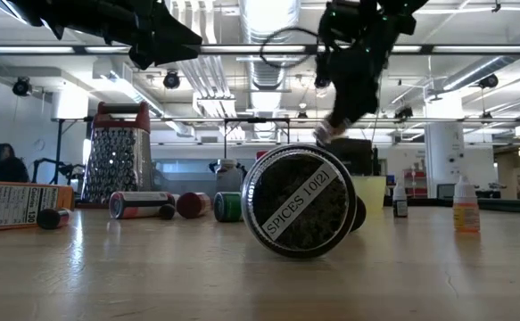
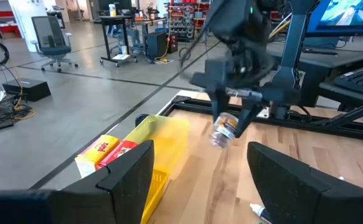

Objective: Pick & Place Kitchen Items
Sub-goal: Put the brown seasoning bottle into the black bin

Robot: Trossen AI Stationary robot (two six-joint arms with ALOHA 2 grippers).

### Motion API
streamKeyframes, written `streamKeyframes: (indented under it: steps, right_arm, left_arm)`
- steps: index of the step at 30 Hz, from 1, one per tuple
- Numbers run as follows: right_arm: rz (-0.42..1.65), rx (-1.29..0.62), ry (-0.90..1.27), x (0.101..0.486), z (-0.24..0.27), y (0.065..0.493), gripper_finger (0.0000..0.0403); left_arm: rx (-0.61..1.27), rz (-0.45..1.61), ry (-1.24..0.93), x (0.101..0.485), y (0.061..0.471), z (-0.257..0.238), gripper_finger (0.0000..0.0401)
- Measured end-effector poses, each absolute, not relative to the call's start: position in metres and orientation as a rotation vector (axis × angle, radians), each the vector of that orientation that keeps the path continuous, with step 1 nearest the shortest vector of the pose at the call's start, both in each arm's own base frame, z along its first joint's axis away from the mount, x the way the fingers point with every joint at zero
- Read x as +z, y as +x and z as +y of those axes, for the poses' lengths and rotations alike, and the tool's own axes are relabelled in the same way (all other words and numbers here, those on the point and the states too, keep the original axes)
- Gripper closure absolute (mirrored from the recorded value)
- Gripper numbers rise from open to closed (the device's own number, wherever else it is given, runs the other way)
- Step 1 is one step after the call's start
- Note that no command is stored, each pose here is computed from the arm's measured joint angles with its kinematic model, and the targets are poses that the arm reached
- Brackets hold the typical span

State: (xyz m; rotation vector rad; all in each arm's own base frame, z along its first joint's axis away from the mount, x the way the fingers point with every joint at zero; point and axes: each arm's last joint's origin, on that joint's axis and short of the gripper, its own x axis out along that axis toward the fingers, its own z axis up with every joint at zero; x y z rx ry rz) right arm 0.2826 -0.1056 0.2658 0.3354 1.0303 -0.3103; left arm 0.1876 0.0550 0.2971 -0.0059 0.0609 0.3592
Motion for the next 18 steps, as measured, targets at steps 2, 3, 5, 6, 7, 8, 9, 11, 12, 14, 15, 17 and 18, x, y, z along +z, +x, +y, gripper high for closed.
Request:
streamKeyframes:
  steps: [2,3,5,6,7,8,9,11,12,14,15,17,18]
  right_arm:
    - [0.976,-0.247,0.252,0.271,-0.107,0.288,0.0212]
    - [0.950,-0.205,0.222,0.272,-0.107,0.290,0.0213]
    - [0.912,-0.131,0.188,0.274,-0.107,0.293,0.0211]
    - [0.900,-0.111,0.179,0.275,-0.107,0.294,0.0208]
    - [0.898,-0.098,0.170,0.275,-0.106,0.294,0.0205]
    - [0.900,-0.093,0.163,0.274,-0.106,0.294,0.0202]
    - [0.899,-0.089,0.156,0.273,-0.106,0.294,0.0201]
    - [0.886,-0.081,0.139,0.270,-0.106,0.295,0.0200]
    - [0.878,-0.079,0.133,0.267,-0.106,0.295,0.0202]
    - [0.859,-0.072,0.127,0.262,-0.105,0.296,0.0209]
    - [0.843,-0.065,0.126,0.260,-0.105,0.296,0.0213]
    - [0.797,-0.034,0.127,0.255,-0.105,0.298,0.0216]
    - [0.767,-0.019,0.126,0.253,-0.105,0.300,0.0215]
  left_arm:
    - [0.359,0.061,-0.006,0.297,0.188,0.055,0.0137]
    - [0.359,0.061,-0.006,0.297,0.188,0.055,0.0137]
    - [0.359,0.061,-0.006,0.297,0.188,0.055,0.0137]
    - [0.359,0.061,-0.006,0.297,0.188,0.055,0.0137]
    - [0.359,0.061,-0.006,0.297,0.188,0.055,0.0137]
    - [0.359,0.062,-0.006,0.297,0.188,0.055,0.0137]
    - [0.359,0.061,-0.006,0.297,0.188,0.055,0.0137]
    - [0.359,0.062,-0.006,0.297,0.188,0.055,0.0137]
    - [0.359,0.061,-0.006,0.297,0.188,0.055,0.0137]
    - [0.359,0.061,-0.006,0.297,0.188,0.055,0.0137]
    - [0.359,0.061,-0.006,0.297,0.188,0.055,0.0137]
    - [0.359,0.061,-0.006,0.297,0.188,0.055,0.0137]
    - [0.359,0.062,-0.006,0.297,0.188,0.055,0.0137]
